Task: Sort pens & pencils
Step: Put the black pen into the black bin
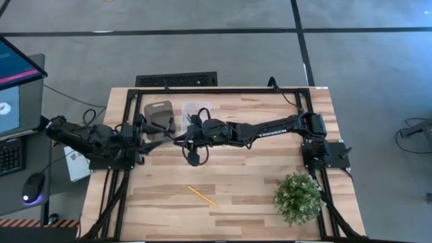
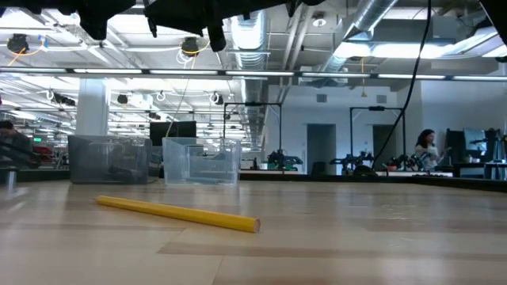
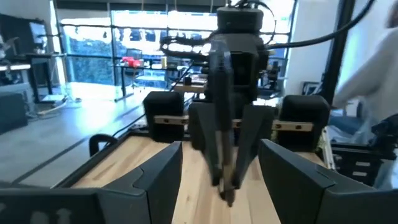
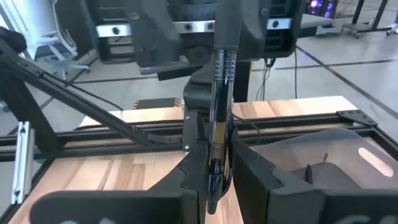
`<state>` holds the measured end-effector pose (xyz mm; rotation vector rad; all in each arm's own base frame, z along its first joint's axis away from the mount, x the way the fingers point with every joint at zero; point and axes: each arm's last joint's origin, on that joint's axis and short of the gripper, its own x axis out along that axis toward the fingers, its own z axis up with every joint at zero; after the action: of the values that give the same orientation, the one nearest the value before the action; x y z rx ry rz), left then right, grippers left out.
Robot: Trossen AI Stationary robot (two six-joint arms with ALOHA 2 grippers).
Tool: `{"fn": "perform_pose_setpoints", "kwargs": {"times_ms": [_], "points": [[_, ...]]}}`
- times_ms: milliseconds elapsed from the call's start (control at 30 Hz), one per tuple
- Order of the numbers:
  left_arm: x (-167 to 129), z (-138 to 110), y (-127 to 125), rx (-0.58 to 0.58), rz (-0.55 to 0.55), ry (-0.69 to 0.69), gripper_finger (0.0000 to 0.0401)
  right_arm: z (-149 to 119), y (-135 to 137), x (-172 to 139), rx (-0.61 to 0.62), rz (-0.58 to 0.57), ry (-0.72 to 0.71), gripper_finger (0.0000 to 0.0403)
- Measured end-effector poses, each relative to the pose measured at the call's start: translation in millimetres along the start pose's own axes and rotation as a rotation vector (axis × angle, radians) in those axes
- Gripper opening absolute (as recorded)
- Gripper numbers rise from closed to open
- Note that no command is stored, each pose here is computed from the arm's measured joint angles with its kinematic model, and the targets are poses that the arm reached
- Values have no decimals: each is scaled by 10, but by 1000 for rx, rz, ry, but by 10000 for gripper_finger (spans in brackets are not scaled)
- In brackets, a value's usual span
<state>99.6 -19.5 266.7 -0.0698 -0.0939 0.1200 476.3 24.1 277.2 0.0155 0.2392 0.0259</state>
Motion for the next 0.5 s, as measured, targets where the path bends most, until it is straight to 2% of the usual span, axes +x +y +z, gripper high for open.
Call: {"fn": "perform_pose_setpoints", "kwargs": {"times_ms": [500], "points": [[100, 52, -43, 55, -2, -58, 203, 0, 0, 0, 0, 0, 0, 84]]}}
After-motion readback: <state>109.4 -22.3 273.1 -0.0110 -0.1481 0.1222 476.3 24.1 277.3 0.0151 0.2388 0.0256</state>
